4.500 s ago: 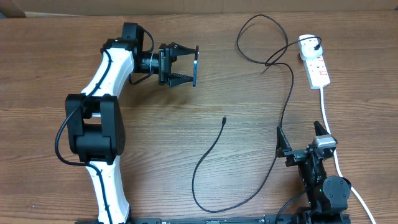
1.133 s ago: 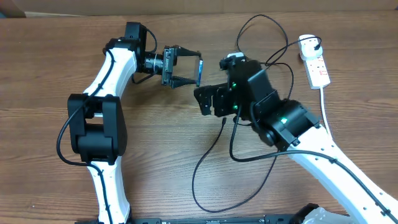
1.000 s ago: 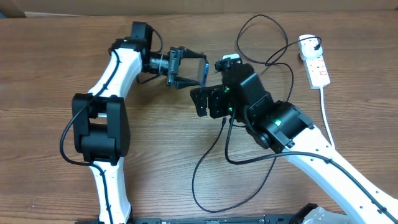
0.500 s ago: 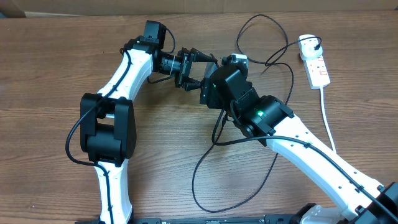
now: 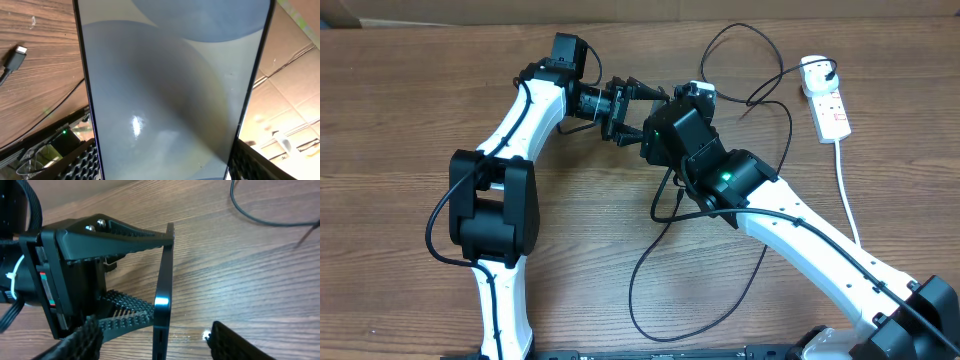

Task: Plug charger to phone and switch on socket
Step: 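Grasp the phone's lower edge with the right gripper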

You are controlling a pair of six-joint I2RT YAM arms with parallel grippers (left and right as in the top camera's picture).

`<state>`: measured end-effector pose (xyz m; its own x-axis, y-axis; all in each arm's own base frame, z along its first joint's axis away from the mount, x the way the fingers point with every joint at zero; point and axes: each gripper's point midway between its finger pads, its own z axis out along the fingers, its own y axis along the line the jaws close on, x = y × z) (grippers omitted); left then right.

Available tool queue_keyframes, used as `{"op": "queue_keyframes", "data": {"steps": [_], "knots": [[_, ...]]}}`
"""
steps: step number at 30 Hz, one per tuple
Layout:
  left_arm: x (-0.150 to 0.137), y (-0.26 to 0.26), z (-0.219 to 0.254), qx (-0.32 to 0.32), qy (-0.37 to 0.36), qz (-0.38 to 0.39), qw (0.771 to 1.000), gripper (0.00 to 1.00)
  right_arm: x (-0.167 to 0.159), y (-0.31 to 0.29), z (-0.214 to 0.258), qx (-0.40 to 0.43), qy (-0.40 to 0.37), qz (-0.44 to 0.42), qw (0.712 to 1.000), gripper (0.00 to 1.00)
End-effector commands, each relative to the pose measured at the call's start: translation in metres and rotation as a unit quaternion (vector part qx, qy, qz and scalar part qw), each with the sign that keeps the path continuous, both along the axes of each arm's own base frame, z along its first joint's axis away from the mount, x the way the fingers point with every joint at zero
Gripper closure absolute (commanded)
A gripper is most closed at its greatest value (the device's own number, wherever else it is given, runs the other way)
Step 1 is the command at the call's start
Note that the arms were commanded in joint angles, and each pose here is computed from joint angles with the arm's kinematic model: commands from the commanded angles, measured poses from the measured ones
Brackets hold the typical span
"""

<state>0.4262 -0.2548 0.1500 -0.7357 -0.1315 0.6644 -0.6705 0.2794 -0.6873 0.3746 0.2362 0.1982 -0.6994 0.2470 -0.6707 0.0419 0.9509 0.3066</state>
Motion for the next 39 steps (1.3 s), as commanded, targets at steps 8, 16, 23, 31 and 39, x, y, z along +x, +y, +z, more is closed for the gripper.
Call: {"op": "queue_keyframes", "data": {"steps": [8,16,23,31,39], "knots": [[-0.005,-0.014,0.013,-0.024,-0.009,-0.022,0.999,0.33,0.009,-0.007,0.006,-0.015,-0.018,-0.023,0.999,0.37],[-0.005,-0.014,0.013,-0.026,-0.020,-0.024,0.999,0.33,0.015,-0.014,-0.003,-0.037,-0.020,-0.041,0.998,0.40],[-0.004,-0.014,0.013,-0.025,-0.024,-0.025,0.999,0.33,0.018,-0.011,-0.016,-0.044,-0.010,-0.040,0.998,0.46],[-0.004,-0.014,0.012,-0.025,-0.035,-0.028,0.999,0.33,0.020,-0.008,-0.013,-0.037,-0.016,-0.038,0.998,0.58],[-0.004,-0.014,0.012,-0.026,-0.045,-0.031,0.998,0.33,0.018,0.000,-0.014,-0.020,-0.008,-0.021,1.000,0.65]]}}
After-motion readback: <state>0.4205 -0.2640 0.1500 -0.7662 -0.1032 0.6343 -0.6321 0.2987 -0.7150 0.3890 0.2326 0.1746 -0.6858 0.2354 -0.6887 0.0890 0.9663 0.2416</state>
